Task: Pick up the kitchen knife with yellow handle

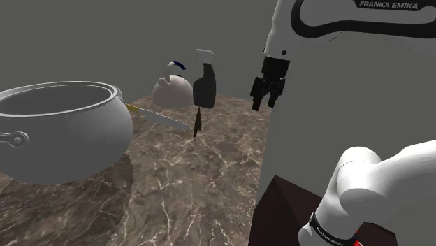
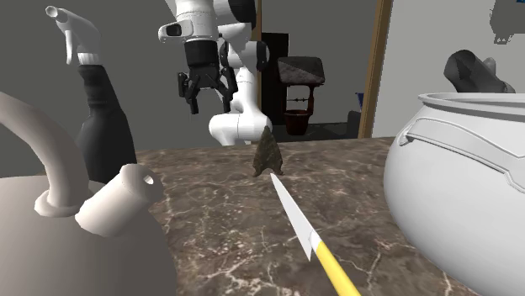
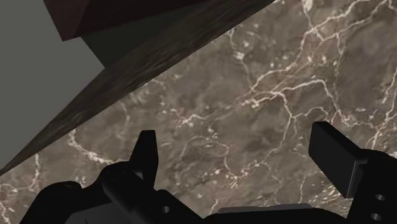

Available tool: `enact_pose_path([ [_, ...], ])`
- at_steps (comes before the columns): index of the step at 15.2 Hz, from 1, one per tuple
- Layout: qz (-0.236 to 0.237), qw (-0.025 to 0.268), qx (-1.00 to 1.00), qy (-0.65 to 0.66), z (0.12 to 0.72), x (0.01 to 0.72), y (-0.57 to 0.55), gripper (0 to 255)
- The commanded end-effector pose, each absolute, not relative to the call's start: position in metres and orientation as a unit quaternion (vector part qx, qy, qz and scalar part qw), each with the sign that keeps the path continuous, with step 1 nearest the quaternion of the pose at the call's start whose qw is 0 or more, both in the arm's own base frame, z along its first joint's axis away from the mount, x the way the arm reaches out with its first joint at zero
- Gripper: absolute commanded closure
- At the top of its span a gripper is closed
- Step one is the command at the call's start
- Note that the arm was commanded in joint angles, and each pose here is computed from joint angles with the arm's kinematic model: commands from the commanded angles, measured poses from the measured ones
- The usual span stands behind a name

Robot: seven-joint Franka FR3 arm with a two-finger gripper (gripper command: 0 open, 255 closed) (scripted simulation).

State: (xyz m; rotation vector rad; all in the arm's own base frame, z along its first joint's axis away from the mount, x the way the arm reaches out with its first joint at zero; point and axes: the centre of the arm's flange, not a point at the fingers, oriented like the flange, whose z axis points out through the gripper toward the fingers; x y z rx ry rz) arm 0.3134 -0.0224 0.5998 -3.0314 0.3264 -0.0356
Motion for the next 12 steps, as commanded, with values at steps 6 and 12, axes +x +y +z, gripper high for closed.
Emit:
enact_pose_path([
  [6,-0.012,0.039,-0.997,0.066,0.595,0.376,0.003,0],
  [12,-0.011,0.030,-0.999,0.017,0.589,0.448,0.039,0],
])
